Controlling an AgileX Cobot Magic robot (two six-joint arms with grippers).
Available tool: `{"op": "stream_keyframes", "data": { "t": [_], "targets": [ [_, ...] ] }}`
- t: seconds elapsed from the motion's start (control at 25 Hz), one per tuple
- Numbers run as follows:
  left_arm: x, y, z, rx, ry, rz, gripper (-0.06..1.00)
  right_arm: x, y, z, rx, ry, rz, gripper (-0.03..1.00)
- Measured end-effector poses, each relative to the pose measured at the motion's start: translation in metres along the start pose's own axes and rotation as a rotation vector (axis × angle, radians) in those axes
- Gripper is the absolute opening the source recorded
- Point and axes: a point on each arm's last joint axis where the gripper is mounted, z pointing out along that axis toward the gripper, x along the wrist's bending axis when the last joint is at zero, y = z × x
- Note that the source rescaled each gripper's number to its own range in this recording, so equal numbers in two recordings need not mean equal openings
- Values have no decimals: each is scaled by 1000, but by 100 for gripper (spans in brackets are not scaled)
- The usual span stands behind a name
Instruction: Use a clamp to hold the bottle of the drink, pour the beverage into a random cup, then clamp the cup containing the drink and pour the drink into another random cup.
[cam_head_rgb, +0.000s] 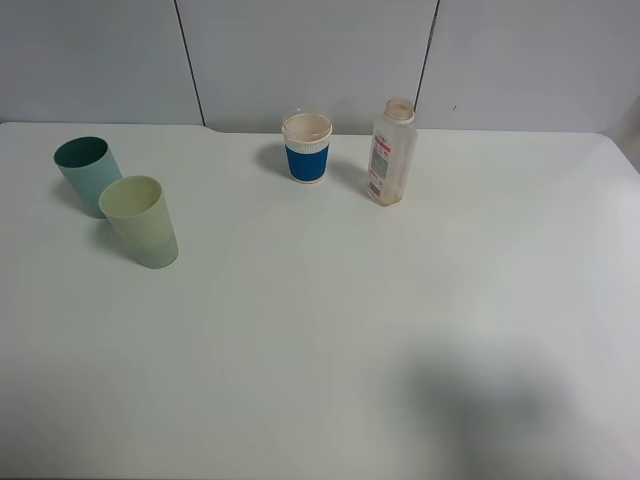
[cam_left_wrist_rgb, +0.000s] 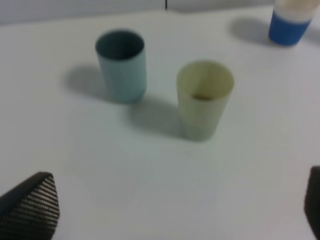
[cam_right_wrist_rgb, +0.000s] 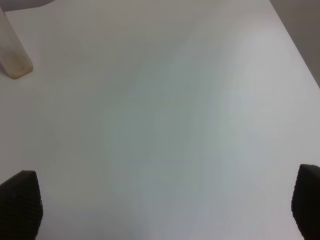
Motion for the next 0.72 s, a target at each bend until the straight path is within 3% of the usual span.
{"op": "stream_keyframes", "data": {
  "t": [0.36,0.72],
  "targets": [
    [2,-15,-7,101,16,7,100,0,0,0,0,0,0,100],
    [2,-25,0,138,17,8,100,0,0,0,0,0,0,100]
  ]
}}
